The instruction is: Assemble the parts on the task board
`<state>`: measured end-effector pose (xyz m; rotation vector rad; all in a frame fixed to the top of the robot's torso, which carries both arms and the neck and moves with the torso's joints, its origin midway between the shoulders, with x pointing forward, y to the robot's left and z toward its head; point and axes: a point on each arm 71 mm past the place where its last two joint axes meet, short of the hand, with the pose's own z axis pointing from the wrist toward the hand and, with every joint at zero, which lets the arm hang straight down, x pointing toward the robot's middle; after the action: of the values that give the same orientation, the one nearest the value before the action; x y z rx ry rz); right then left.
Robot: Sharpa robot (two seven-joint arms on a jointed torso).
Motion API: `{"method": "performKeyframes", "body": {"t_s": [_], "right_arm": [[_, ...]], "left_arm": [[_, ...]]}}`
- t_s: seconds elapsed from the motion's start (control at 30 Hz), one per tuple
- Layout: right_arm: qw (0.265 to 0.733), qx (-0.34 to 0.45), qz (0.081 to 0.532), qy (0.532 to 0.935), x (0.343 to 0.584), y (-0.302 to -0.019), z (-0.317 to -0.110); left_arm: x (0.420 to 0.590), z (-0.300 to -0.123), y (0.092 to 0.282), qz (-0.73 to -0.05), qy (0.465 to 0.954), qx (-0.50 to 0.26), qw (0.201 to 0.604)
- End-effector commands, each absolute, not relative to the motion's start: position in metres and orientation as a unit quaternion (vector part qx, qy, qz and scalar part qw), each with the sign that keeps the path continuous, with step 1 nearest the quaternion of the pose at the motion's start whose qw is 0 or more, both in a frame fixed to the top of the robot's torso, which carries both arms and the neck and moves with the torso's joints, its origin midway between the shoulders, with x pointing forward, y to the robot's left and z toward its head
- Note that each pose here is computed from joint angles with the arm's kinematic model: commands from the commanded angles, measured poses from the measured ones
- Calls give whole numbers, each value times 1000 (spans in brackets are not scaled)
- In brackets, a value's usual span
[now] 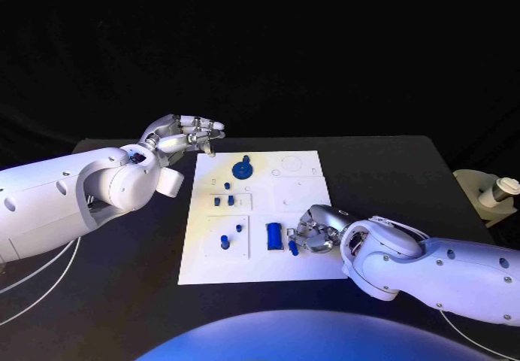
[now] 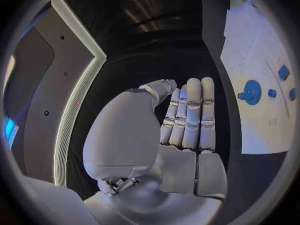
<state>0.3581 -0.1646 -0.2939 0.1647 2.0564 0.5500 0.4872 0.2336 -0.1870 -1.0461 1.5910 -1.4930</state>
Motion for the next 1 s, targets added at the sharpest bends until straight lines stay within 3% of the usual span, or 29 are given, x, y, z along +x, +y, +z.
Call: {"method": "performKeyframes", "body": {"t_s": [0.03,0.53,1.0], "right_arm": [[487,61,228,841,357,-164,-293],[532,84,256,802,361,-167,-284],[528,82,263,803,360,-170,-284]], "left_arm": [[487,-186,231,-583,616,-399,348],[487,-186,231,-583,617,-399,347],[487,-186,231,-583,617,-399,347]]}}
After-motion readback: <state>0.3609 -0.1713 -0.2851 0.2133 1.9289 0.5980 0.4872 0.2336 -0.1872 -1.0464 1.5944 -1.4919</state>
